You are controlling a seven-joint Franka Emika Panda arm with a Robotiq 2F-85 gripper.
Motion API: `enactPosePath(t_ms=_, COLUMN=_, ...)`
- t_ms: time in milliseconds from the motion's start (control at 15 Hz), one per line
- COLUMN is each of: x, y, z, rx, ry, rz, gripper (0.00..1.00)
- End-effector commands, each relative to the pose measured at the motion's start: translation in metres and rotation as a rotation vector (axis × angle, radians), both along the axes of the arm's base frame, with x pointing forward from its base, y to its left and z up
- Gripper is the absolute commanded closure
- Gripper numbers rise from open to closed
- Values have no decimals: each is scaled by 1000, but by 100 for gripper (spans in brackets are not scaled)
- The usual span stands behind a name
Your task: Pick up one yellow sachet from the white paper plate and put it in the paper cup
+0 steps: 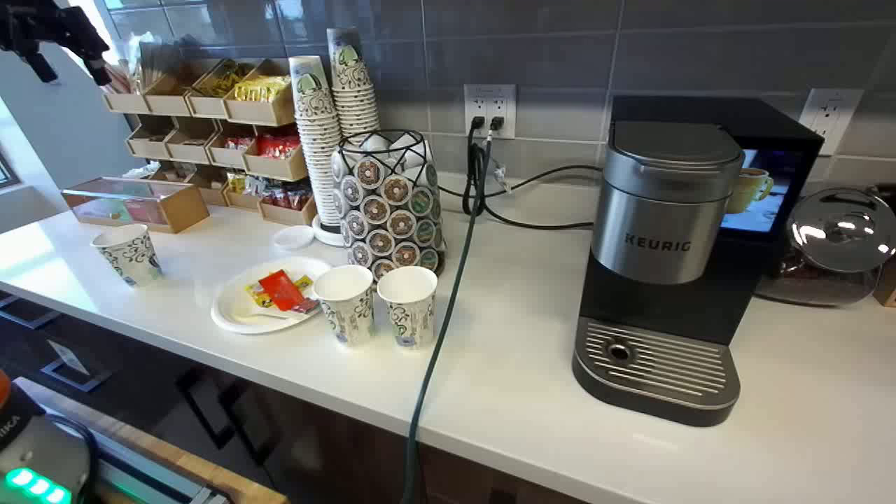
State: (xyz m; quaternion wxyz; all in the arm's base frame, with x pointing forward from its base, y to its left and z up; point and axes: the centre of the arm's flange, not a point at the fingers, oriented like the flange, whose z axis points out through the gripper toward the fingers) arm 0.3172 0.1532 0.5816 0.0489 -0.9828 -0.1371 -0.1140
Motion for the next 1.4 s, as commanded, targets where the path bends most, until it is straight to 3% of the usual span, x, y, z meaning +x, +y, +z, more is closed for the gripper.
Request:
enactPosePath(t_ms=0, x=0, y=0, z=0, rx=0, ry=0, rz=0, gripper=0)
enactPosePath(t_ms=800, x=0, y=0, z=0, rx=0, ry=0, rz=0, gripper=0)
enactPosePath(t_ms=867, x=6, y=0, z=-6, rx=18, ry=34, rz=30, gripper=0)
enactPosePath(t_ms=1333, x=44, y=6, z=-56, rx=16, ry=158, rz=-102, gripper=0)
